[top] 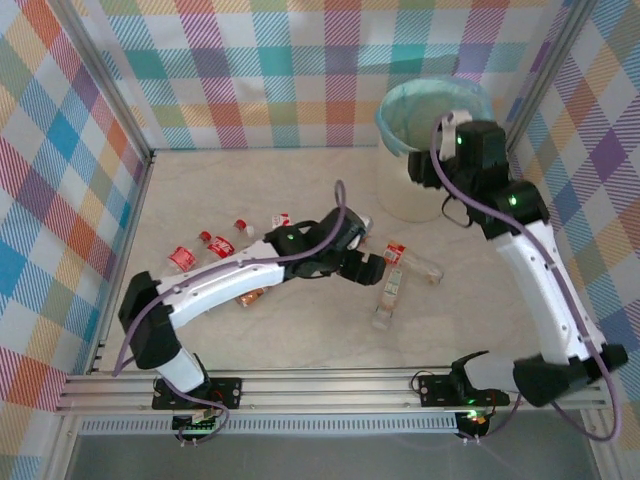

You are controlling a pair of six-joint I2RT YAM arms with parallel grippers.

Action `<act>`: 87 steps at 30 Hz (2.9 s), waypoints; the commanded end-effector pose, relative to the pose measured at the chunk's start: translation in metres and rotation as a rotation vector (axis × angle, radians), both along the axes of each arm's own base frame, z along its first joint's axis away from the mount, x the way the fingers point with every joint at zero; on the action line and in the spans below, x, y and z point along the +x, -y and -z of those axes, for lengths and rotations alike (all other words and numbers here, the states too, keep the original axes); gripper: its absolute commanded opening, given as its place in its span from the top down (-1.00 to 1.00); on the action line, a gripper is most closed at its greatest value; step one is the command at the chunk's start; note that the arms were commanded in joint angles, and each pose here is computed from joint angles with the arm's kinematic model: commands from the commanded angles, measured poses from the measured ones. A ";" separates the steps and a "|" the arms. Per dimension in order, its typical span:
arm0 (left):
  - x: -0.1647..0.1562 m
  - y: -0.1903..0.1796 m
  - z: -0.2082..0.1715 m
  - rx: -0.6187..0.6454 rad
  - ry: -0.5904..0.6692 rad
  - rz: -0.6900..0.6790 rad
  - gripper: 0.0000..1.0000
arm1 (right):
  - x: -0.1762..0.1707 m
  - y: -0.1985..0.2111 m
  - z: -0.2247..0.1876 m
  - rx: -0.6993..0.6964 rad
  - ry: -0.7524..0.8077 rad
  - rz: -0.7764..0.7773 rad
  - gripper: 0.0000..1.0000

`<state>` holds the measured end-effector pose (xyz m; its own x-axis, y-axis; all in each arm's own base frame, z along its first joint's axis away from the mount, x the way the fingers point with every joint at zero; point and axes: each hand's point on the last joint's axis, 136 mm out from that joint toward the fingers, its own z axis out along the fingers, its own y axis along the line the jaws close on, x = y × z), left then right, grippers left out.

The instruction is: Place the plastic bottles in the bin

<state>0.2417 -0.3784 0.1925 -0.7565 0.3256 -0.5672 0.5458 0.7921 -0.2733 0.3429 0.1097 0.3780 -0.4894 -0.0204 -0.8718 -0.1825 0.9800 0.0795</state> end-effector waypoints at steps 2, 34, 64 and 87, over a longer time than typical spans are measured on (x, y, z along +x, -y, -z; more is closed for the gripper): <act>-0.014 0.023 0.038 0.083 -0.035 0.085 -0.90 | -0.030 0.005 0.030 0.071 -0.021 -0.005 -0.22; -0.022 0.077 0.152 0.322 -0.147 0.208 -0.60 | -0.101 0.046 0.105 -0.021 -0.160 0.073 -0.35; -0.051 0.010 -0.096 -0.193 0.533 0.410 -0.34 | -0.148 -0.083 -0.030 0.468 0.082 -0.719 -0.68; -0.060 -0.024 -0.143 -0.275 0.717 0.394 -0.31 | -0.144 -0.121 -0.013 0.490 -0.160 -0.846 -0.68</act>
